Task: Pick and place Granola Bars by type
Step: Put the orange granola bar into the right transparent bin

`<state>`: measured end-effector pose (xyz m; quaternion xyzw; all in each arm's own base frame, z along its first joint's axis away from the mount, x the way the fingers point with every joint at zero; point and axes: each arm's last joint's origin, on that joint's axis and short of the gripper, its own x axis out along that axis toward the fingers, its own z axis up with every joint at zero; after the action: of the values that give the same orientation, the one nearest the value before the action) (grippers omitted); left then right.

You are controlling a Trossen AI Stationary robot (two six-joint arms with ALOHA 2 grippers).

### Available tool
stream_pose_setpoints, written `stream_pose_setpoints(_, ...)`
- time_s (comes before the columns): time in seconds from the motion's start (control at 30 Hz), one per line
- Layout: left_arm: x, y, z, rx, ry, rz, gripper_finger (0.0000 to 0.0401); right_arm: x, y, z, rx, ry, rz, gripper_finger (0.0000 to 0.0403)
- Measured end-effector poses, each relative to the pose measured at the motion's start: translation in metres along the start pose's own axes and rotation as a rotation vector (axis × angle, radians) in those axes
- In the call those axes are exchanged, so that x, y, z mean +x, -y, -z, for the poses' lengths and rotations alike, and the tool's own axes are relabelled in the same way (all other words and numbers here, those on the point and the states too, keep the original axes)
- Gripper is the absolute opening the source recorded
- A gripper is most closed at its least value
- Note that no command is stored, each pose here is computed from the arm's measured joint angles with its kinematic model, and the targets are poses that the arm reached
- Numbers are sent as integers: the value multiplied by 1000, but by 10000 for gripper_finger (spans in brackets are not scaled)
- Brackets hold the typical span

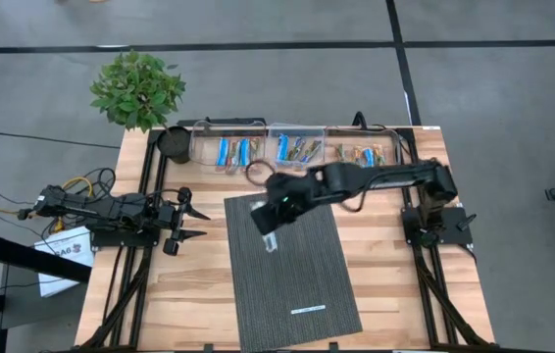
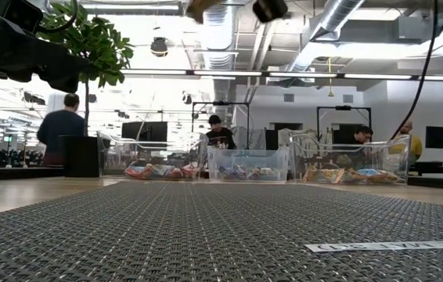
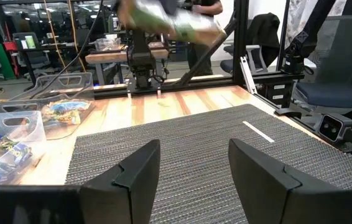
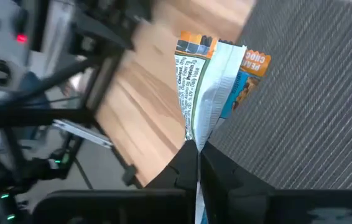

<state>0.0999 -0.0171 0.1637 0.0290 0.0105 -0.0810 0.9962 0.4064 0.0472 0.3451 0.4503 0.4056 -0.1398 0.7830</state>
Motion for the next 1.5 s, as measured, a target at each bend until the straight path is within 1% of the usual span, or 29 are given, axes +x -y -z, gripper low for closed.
stream_pose_setpoints(0.1,0,0,0,0,0,0,184,-23,0,-6,-13,37,-37,0)
stream_pose_setpoints(0.17,0,0,0,0,0,1,184,-33,2,-7,-23,53,-35,0)
stream_pose_setpoints(0.23,0,0,0,0,0,0,184,-37,4,-8,-23,63,-13,0)
stream_pose_setpoints(0.33,0,0,0,0,0,0,184,-37,8,-6,-40,40,27,0)
stream_pose_setpoints(0.43,0,0,0,0,0,0,184,-38,9,-5,-53,33,38,0)
stream_pose_setpoints(0.57,0,0,0,0,0,0,184,-40,16,-3,-80,6,94,0)
stream_pose_setpoints(0.63,0,0,0,0,1,0,184,-43,21,-2,-89,-9,143,0)
stream_pose_setpoints(0.83,0,0,0,0,0,0,184,-66,35,-1,-136,-24,248,0)
stream_pose_setpoints(0.9,0,0,0,0,0,0,184,-76,38,-2,-147,-4,265,0)
stream_pose_setpoints(1.03,0,0,0,0,0,0,184,-93,51,2,-159,10,301,0)
stream_pose_setpoints(1.13,0,0,0,0,0,0,184,-103,66,9,-165,11,329,0)
stream_pose_setpoints(1.27,0,0,0,0,0,1,184,-113,92,22,-151,2,357,0)
stream_pose_setpoints(1.5,0,0,0,0,0,0,184,-127,136,48,-109,19,358,0)
